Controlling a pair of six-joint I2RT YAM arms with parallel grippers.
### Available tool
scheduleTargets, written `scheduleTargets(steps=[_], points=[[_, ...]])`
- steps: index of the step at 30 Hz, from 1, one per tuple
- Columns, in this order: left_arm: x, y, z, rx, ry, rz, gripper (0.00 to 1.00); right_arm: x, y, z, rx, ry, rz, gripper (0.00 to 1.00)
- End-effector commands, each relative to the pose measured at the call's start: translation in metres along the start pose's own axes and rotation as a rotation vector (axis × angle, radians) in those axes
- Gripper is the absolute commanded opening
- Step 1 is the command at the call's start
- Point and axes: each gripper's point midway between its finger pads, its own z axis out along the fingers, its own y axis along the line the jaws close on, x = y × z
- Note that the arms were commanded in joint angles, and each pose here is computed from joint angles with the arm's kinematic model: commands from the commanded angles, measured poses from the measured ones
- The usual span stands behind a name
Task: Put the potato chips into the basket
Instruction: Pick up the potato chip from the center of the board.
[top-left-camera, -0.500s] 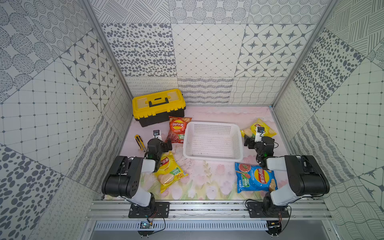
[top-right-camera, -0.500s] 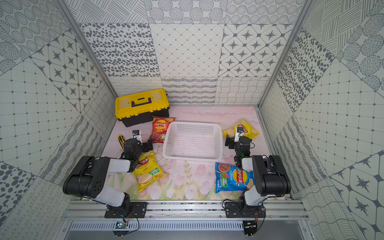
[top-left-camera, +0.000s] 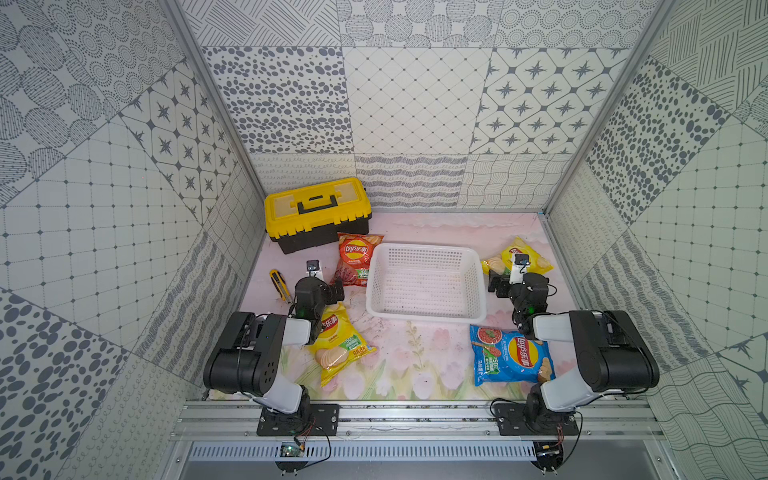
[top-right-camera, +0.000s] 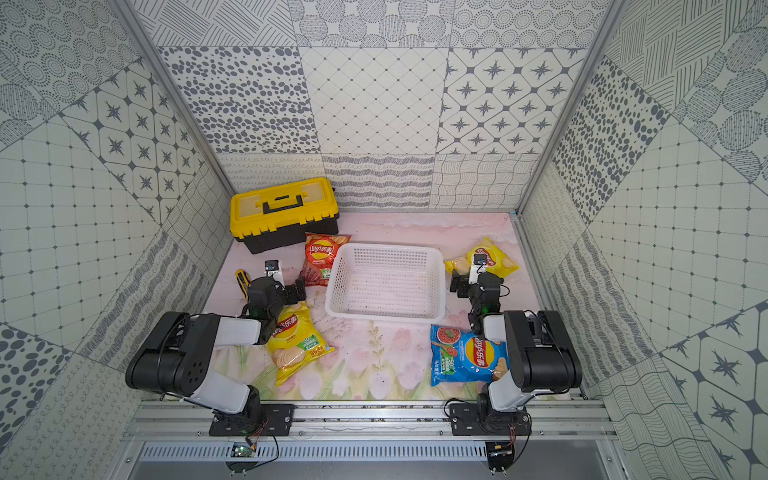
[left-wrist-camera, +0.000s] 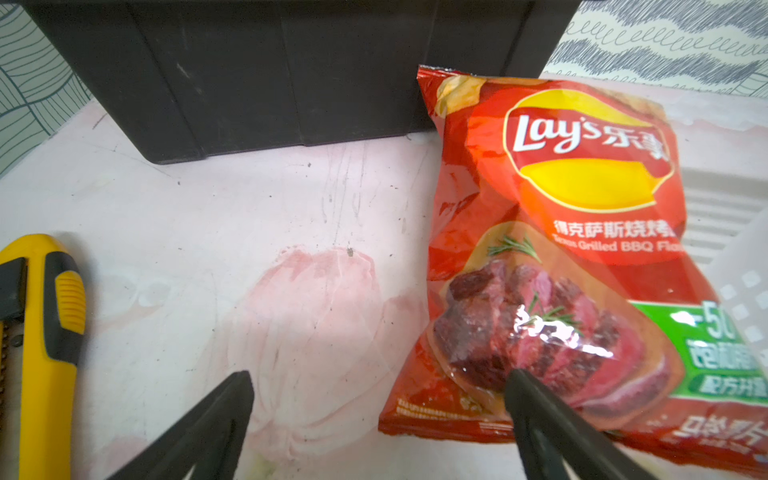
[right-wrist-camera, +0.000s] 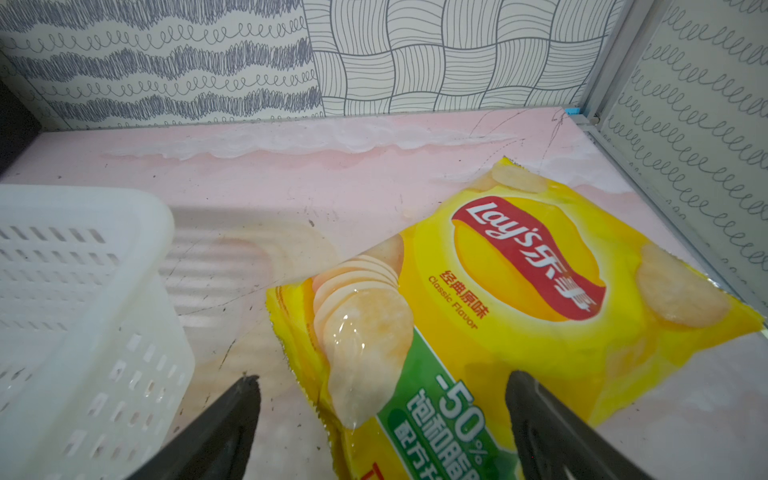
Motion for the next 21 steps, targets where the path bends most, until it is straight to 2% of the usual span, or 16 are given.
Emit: scheduleTargets(steps=[1,18,20,21], points=[[-0.009,-0.004,0.0,0.022,-0.039,0.018,1.0,-0.013,0.002,0.0,-0.006,-0.048,-0.011,0.97],[-0.01,-0.004,0.0,0.02,-0.044,0.021,1.0,-0.012,0.002,0.0,-0.007,-0.047,-0.011,0.97],[-0.017,0.005,-0.002,-0.052,-0.044,-0.004,1.0,-0.028,0.005,0.0,-0.008,-0.06,-0.022,0.97],[-0.023,0.012,-0.004,-0.092,-0.034,-0.014,1.0,-0.028,0.007,0.0,0.0,-0.015,-0.037,0.97]])
